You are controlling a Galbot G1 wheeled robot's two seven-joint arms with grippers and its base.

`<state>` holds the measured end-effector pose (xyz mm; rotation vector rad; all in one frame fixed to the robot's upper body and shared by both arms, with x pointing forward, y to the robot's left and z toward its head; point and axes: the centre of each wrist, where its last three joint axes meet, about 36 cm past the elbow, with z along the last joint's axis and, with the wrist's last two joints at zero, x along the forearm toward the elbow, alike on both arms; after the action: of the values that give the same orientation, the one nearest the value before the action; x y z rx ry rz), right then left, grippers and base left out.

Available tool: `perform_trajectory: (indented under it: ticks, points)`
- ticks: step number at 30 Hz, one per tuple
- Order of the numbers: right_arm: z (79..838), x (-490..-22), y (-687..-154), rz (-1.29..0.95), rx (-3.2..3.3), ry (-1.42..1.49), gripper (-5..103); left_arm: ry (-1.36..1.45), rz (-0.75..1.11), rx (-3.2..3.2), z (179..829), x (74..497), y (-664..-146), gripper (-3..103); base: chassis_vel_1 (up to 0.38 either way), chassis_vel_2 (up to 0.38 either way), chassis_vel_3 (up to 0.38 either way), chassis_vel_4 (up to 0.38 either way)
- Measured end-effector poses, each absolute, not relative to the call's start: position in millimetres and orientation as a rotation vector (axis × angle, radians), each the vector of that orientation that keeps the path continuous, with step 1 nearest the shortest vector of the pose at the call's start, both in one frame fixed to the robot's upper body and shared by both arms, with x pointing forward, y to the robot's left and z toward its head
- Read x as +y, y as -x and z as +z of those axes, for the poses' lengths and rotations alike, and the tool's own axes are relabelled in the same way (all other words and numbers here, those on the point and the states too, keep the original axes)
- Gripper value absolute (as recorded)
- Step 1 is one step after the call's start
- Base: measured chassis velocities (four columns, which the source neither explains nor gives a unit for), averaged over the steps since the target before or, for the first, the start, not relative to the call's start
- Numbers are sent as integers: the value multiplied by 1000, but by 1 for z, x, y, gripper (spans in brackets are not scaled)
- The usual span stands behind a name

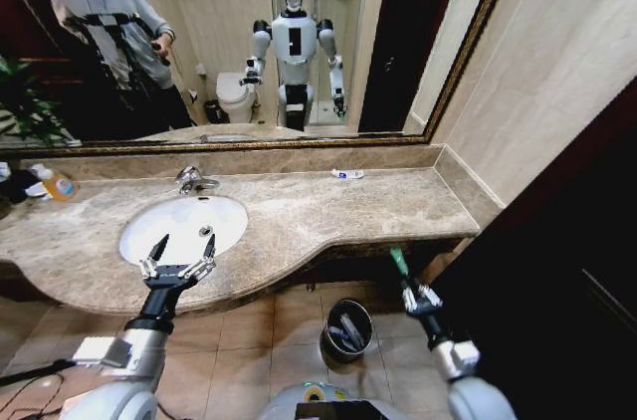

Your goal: Pick up the trash from the sink and place it in the trash bin.

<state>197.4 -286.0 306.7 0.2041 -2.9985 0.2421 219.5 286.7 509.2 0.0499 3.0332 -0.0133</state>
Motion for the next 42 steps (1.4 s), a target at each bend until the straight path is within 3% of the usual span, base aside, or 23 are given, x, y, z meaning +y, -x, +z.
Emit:
perform_trajectory:
  ticks: [7,16,27,37,39,41,42]
  points:
    - [240,-263,-188,284,-2739,-328,21,-50,-13,3033,509,287,-219,100,0,0,0,0]
    - [192,-248,-242,438,-2497,-486,21,-50,-13,3033,509,287,-219,100,0,0,0,0]
    - [123,-258,-288,495,-2306,-533,21,-50,-13,3033,509,287,-219,100,0,0,0,0]
    - [108,-270,-310,522,-2275,-555,18,-50,-13,3033,509,287,-219,100,0,0,0,0]
    - [107,-271,-312,526,-2276,-562,33,-50,-13,3033,509,287,-219,100,0,0,0,0]
    - [107,-272,-312,527,-2280,-566,33,-50,-13,3033,509,287,-219,100,0,0,0,0]
    - [106,-272,-312,526,-2283,-567,39,-50,-13,3033,509,287,-219,100,0,0,0,0]
